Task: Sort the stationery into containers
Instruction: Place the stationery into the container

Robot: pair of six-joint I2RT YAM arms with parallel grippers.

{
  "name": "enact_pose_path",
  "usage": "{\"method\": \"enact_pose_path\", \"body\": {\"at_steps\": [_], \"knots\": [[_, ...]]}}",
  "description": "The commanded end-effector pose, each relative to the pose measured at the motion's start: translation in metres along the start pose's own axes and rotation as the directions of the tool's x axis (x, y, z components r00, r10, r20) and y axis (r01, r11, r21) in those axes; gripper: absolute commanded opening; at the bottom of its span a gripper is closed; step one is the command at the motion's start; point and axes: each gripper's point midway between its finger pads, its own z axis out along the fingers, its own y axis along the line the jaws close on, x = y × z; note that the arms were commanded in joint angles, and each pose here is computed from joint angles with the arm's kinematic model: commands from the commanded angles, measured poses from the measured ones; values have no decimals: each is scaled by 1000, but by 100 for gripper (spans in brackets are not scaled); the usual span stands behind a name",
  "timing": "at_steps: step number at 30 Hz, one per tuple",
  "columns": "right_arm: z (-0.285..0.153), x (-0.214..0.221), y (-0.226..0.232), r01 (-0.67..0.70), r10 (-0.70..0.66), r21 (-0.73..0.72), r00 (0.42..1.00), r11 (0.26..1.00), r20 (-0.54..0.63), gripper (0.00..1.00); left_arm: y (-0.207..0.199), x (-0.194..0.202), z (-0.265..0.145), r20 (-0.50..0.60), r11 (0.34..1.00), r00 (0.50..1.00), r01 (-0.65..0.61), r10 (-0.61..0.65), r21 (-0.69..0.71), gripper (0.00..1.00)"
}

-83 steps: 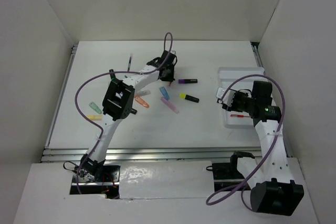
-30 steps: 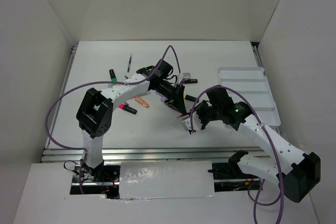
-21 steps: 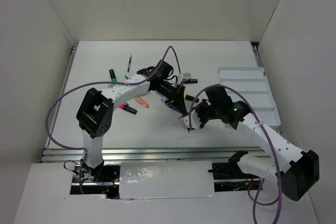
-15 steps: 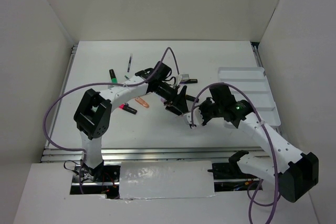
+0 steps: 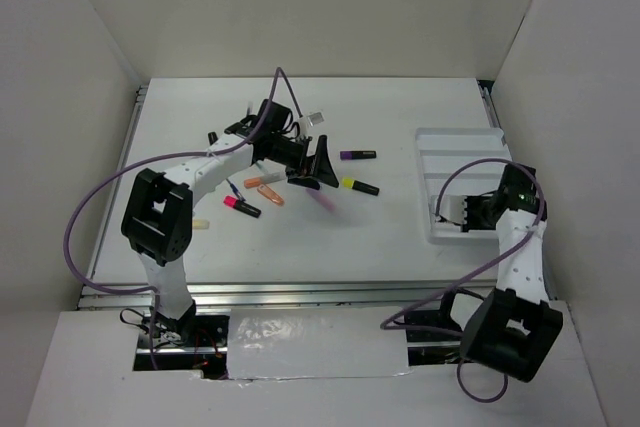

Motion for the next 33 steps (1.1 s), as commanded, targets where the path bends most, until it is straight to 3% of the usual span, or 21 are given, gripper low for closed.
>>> {"method": "enact_pose_path", "body": {"at_steps": [1,9,13,18,21,25,27,29,33], "knots": [[-1,35,4,156,-160,-67,986,985,-53,2,-4,-9,-4,49,998,997,-67,68,-17,99],[14,73,9,126,-140,-109,982,986,-125,4,19,-23,-10,103,996,994,-18,27,-86,99],[18,76,14,134,-151,-121,979,984,-141,20,47,-43,-26,201,979,979,66,-27,-190,99],[20,78,16,138,-156,-118,976,983,-152,25,72,-59,-55,345,932,939,121,5,-343,99],[21,80,15,147,-163,-108,973,983,-164,33,82,-68,-76,394,885,916,117,80,-450,99],[21,79,11,146,-159,-90,974,985,-163,50,102,-81,-102,404,813,899,106,168,-573,99],[19,78,7,150,-160,-71,973,986,-164,50,110,-89,-115,399,780,893,94,208,-619,97],[15,68,-4,140,-141,-14,982,990,-124,50,123,-103,-136,386,702,876,80,289,-708,94],[-6,35,-41,13,-10,149,1000,989,-17,56,148,-130,-162,333,605,860,36,387,-795,86]]}}
